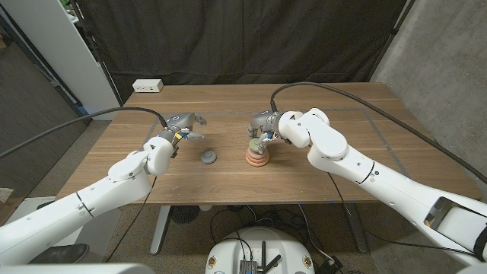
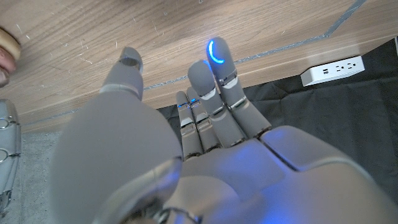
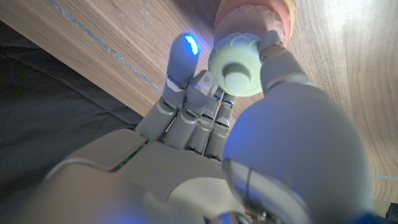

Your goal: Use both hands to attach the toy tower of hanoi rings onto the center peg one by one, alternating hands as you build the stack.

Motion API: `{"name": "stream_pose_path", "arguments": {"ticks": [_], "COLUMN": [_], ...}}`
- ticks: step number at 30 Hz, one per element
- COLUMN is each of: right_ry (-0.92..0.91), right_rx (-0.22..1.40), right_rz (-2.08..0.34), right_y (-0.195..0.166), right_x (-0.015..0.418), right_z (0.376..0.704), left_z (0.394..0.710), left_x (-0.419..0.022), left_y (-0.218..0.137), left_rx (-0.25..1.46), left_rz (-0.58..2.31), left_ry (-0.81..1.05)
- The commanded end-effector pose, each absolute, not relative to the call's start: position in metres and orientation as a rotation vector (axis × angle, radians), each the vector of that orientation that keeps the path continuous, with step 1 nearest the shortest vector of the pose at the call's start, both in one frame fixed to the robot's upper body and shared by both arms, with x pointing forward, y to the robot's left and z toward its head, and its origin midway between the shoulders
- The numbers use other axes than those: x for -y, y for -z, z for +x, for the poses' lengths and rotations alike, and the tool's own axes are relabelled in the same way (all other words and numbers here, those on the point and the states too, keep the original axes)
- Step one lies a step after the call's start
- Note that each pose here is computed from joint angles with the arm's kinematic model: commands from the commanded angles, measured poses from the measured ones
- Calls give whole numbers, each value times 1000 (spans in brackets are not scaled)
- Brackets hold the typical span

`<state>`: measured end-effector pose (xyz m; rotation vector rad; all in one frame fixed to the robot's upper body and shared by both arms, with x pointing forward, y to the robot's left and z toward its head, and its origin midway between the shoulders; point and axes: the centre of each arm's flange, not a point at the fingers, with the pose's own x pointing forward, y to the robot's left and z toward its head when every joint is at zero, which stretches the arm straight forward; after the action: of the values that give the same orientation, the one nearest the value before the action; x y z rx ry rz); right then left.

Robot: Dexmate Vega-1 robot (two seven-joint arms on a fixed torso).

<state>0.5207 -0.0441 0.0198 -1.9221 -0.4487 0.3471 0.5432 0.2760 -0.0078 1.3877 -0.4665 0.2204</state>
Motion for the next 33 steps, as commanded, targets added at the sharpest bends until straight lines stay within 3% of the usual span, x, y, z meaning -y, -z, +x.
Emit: {"name": "stream_pose_path", "arguments": {"ticks": [1, 33], "right_ry": [-350, -366], "right_rx": [432, 406], "right_rz": [-1959, -1994], "right_y": [-11, -2], "right_x": [42, 34], "right_z": [526, 533], "left_z": [542, 544], "left_x": [-275, -275], "left_y": [9, 9], "left_rx": [461, 462], "left_rz": [1386, 1380], "left_ry": [-228, -231]}}
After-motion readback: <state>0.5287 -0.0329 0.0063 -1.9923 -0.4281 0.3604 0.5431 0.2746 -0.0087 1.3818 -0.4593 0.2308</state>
